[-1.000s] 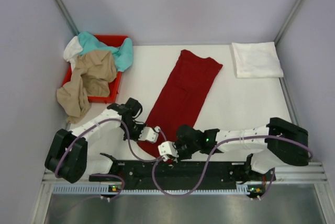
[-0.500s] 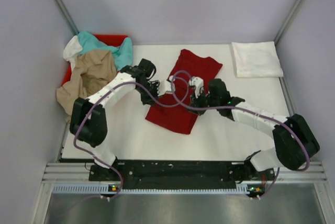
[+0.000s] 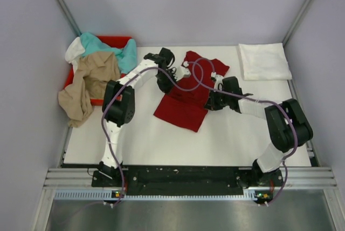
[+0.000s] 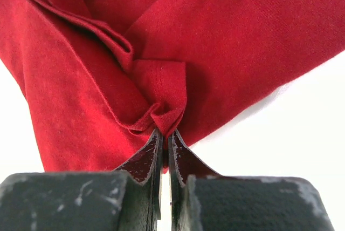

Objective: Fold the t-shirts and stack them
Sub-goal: Fold the folded rectangular tshirt in 1/3 of the way, then grab one side of the 2/3 rectangular tshirt with both arms

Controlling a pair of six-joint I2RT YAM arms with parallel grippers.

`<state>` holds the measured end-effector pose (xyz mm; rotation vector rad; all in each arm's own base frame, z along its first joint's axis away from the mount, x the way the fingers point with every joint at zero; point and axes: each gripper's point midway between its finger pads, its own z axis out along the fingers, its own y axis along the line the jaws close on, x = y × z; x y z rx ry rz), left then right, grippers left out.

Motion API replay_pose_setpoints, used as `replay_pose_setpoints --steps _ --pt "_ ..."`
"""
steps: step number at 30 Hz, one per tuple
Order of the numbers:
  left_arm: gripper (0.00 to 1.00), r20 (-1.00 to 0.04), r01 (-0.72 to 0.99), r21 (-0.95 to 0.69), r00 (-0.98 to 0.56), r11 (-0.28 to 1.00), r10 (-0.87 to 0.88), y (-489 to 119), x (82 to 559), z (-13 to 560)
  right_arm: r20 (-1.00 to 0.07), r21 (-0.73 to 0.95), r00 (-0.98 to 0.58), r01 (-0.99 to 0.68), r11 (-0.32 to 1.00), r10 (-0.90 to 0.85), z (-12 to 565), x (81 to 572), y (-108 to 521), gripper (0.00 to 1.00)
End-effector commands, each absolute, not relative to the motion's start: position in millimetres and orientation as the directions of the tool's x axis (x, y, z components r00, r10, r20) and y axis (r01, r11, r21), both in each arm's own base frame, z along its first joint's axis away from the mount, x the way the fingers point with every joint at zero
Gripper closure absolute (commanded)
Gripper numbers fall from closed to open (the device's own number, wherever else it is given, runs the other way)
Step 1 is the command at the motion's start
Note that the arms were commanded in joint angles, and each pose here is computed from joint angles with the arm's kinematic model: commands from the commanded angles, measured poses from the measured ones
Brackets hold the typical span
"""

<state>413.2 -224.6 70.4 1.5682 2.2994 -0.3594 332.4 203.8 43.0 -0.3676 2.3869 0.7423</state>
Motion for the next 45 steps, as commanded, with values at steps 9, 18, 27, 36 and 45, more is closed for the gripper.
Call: replay_pose_setpoints --steps 9,18,27,36,45 --pt "0.77 -0.464 0.899 0.010 -0.383 0.437 0.799 -232 436 78 -0.667 0.402 -0.745 -0.390 0.829 -0.027 55 376 203 0.77" --pt "0.60 -0.591 0.696 0.260 -0.433 0.669 0.681 -200 524 123 -0.702 0.255 -0.711 -0.185 0.949 0.049 83 441 146 0.60" --pt "0.53 -0.687 0.986 0.081 -0.049 0.144 0.725 -218 403 158 -0.868 -0.041 -0.356 -0.641 0.766 -0.345 143 372 192 0.36" --pt "0.44 -0.550 0.982 0.057 0.180 -0.179 0.816 -192 304 79 -0.670 -0.301 0.011 -0.918 0.259 -0.742 75 244 267 0.29" --pt "0.36 -0.491 0.983 0.033 0.175 -0.182 0.853 -188 302 34 -0.518 -0.354 0.078 -0.926 0.131 -0.852 36 233 271 0.39"
